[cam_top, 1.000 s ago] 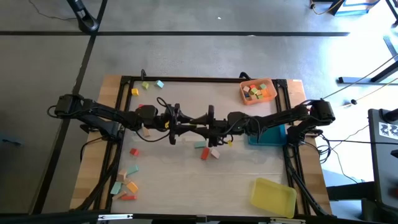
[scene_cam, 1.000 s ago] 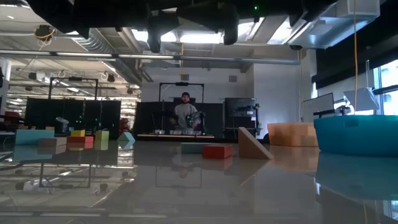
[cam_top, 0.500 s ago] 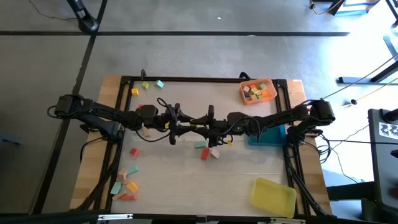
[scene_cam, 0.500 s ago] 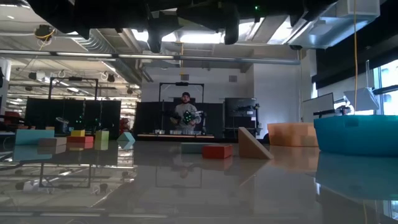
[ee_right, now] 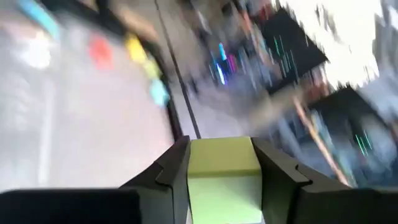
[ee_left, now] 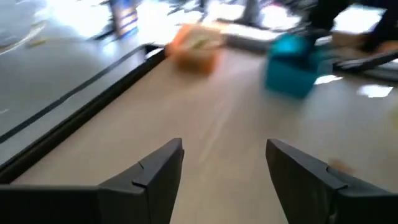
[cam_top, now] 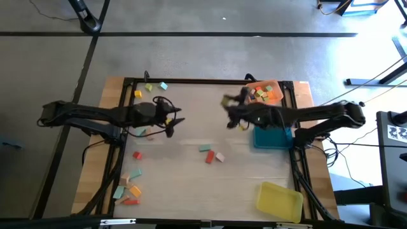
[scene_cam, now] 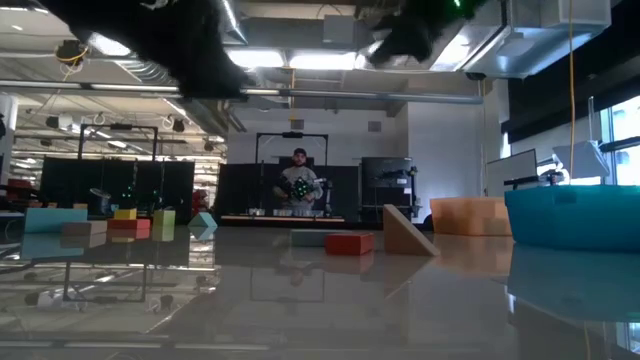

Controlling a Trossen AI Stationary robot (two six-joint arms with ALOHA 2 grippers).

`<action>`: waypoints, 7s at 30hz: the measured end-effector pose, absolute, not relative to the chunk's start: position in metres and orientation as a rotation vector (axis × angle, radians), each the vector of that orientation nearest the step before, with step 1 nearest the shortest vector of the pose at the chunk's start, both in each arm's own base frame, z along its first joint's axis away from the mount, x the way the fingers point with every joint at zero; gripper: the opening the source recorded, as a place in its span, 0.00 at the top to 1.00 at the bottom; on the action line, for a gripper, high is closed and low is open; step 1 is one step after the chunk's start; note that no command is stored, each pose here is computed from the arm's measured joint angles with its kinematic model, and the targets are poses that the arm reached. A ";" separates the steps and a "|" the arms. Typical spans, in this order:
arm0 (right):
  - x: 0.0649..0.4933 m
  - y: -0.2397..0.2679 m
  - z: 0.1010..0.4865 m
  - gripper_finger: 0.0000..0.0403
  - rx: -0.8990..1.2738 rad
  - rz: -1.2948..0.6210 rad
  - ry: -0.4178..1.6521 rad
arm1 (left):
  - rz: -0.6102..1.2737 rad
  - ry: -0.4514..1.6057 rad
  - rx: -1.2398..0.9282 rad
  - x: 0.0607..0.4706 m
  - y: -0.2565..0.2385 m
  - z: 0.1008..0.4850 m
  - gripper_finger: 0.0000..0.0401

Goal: Sort blocks by size
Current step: Put the green cube block into the orange bin

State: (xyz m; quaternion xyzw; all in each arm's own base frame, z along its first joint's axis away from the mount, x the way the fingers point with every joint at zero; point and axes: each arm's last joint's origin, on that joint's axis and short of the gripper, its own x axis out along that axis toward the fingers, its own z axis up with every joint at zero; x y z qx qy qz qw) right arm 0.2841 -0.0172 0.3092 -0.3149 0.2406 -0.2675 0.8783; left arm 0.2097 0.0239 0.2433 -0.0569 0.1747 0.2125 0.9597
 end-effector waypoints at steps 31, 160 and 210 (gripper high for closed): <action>0.166 -0.212 0.205 0.59 0.306 -1.207 1.106 | 0.531 0.461 -0.133 0.205 0.026 0.231 0.45; 0.239 -0.017 0.159 0.25 0.056 -0.326 0.416 | 0.824 0.962 -0.196 0.197 0.119 0.205 0.52; 0.243 -0.017 0.169 0.25 0.000 -0.311 0.319 | 0.675 1.021 -0.214 0.213 0.127 0.181 0.72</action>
